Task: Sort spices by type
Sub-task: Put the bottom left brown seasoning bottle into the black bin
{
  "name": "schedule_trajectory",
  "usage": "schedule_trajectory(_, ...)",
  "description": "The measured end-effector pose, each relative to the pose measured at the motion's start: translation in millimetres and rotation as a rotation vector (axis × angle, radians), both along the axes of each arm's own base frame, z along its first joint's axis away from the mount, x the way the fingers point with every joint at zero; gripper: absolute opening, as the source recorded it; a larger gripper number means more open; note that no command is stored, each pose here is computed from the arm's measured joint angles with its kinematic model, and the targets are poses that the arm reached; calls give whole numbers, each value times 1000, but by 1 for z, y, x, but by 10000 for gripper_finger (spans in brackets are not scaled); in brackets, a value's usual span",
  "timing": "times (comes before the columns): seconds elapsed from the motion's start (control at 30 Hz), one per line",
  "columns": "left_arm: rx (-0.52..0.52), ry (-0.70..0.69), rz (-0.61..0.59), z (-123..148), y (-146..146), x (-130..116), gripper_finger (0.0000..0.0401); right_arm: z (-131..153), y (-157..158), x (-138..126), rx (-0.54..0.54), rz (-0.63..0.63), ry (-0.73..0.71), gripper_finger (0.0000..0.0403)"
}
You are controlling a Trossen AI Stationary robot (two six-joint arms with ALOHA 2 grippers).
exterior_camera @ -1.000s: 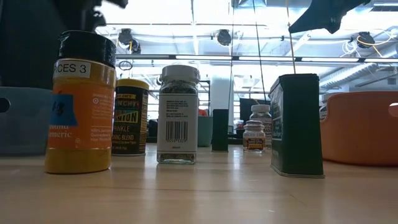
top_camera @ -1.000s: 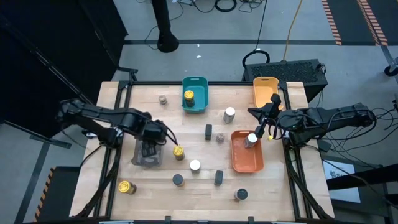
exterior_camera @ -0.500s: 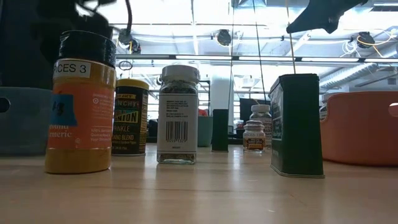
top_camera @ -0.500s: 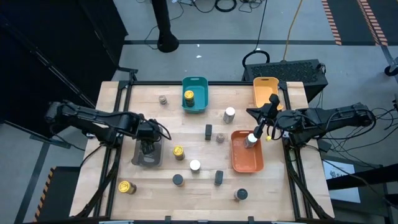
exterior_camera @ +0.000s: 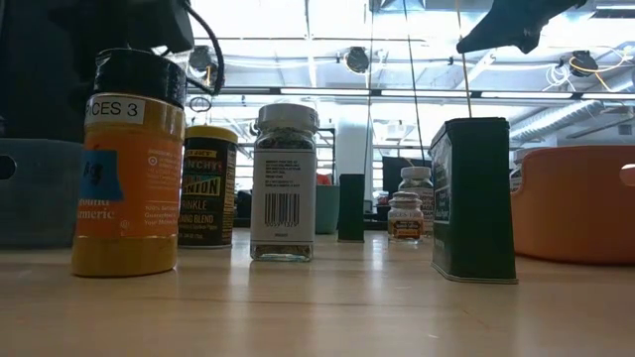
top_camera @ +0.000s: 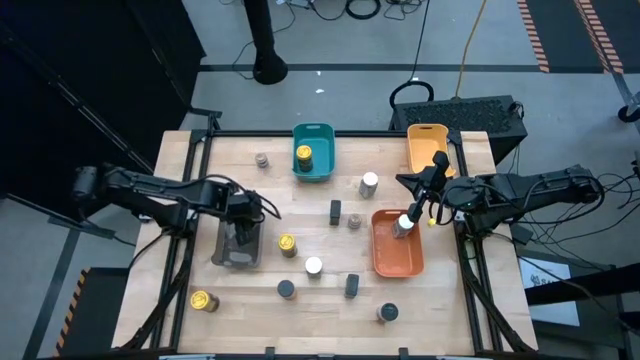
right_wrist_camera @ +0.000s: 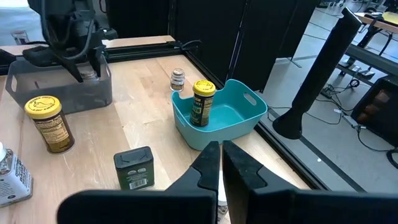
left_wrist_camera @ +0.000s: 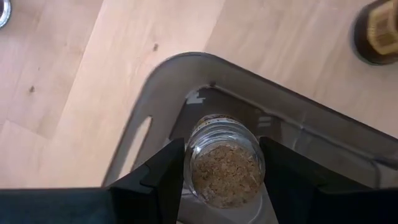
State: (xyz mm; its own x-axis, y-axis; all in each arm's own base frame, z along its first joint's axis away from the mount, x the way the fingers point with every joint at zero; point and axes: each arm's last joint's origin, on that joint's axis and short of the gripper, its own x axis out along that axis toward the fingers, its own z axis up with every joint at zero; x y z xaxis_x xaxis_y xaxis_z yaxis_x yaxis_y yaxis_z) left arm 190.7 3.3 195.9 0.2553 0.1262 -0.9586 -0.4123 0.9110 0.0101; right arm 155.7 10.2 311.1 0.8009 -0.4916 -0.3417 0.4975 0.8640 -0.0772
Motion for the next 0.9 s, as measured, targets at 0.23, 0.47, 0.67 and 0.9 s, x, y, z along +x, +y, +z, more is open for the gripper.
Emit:
schedule_trajectory(0.23, -36, 44, -22, -10, 6, 7, 187, 0, 0, 0, 0, 0, 0, 0)
schedule_trajectory(0.47, -37, 80, -10, -17, 9, 10, 197, 0, 0, 0, 0, 0, 0, 0)
schedule_trajectory(0.67, -33, 78, -9, -17, 9, 10, 243, 0, 0, 0, 0, 0, 0, 0)
schedule_trajectory(0.9, -35, 94, -7, -5, 9, 13, 249, 0, 0, 0, 4, -2, -2, 0)
